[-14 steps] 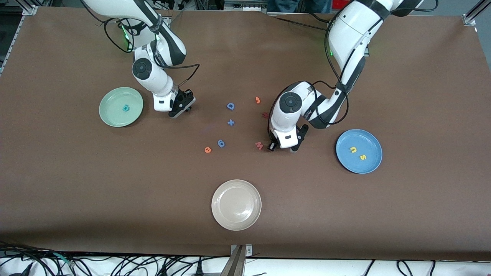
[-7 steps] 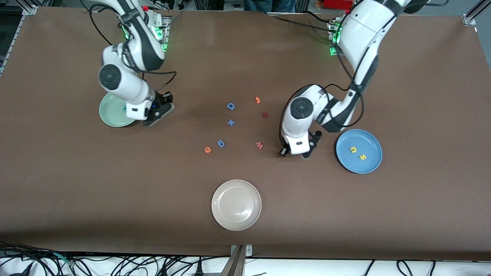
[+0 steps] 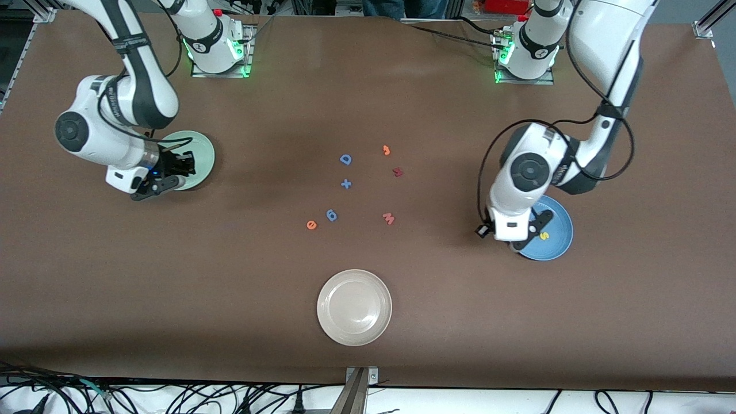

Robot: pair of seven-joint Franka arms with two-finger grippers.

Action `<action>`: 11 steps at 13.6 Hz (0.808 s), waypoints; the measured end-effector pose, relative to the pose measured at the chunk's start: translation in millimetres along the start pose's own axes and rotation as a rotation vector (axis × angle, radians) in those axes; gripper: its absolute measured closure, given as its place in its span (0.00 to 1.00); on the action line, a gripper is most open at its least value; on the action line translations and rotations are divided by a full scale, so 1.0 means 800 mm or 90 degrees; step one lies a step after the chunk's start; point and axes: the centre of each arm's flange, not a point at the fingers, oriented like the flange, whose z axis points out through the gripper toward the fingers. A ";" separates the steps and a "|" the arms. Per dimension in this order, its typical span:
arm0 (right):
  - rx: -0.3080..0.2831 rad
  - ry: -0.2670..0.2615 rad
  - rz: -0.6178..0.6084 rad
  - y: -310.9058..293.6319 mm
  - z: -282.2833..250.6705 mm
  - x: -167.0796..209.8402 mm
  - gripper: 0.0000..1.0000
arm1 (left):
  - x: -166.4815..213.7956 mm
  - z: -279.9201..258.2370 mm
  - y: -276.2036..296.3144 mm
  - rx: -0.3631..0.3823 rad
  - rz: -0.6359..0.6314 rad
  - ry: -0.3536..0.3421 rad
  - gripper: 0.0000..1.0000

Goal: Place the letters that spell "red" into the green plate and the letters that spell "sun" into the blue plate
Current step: 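Drop the n on the blue plate and the r on the green plate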

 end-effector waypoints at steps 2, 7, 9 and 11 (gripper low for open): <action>0.014 -0.033 0.040 0.034 0.016 -0.019 0.83 | 0.036 0.016 -0.036 0.011 0.053 -0.012 0.73; 0.023 -0.096 0.122 0.109 0.081 -0.055 0.83 | 0.079 0.028 -0.078 0.015 0.149 -0.024 0.61; 0.019 -0.106 0.123 0.111 0.097 -0.054 0.83 | 0.082 0.027 -0.080 0.013 0.180 -0.023 0.40; 0.019 -0.108 0.123 0.110 0.099 -0.054 0.81 | 0.084 0.025 -0.079 0.010 0.190 -0.020 0.20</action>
